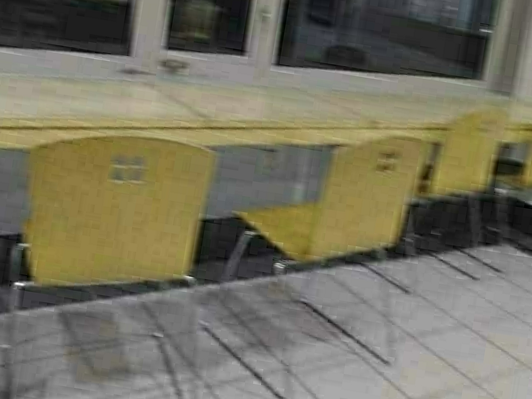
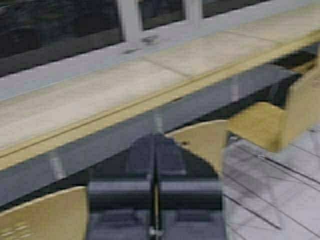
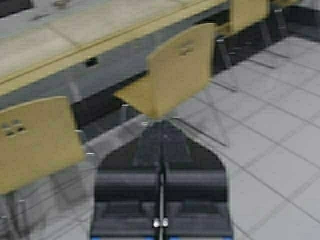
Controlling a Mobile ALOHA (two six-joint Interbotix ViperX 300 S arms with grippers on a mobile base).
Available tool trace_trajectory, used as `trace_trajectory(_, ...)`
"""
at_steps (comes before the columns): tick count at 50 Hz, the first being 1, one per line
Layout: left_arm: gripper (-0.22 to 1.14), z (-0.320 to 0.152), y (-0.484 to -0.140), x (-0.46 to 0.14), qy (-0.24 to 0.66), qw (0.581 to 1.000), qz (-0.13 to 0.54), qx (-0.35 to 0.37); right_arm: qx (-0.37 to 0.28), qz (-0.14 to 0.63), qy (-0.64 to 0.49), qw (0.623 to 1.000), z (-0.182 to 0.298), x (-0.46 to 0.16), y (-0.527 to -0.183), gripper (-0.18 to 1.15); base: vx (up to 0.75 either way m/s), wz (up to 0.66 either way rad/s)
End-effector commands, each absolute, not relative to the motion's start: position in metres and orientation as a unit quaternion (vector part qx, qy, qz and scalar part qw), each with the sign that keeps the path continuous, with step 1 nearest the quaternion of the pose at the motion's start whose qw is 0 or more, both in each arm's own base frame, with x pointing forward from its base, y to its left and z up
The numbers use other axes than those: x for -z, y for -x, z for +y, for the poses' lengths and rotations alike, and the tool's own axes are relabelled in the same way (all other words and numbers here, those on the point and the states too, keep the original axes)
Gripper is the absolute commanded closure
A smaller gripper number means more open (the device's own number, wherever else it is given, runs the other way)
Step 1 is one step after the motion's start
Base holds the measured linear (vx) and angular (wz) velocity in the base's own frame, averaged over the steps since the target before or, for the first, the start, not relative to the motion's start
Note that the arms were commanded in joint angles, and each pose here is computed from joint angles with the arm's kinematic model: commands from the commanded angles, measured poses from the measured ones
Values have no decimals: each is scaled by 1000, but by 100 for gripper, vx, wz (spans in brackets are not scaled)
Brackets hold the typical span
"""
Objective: Push the chairs under the table
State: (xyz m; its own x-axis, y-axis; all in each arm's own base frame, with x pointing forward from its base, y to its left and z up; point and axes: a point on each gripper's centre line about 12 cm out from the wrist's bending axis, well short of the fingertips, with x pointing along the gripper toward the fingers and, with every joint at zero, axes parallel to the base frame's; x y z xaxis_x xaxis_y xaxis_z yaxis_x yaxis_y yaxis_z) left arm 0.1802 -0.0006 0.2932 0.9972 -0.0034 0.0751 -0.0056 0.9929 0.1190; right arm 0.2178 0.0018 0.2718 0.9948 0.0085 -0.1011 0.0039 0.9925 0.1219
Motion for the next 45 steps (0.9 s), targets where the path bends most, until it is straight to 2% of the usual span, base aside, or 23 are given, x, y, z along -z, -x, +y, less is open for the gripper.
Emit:
trace_trajectory(1,89,-1,-180,-303,-58,997,-52,0,-3,41,-68,997,2,-279,-219,93,26,47)
trace_trajectory(45,89,0,-189,-290,-28,999,-21,0,-1,64,-71,995,3,-269,-226,93,18,43)
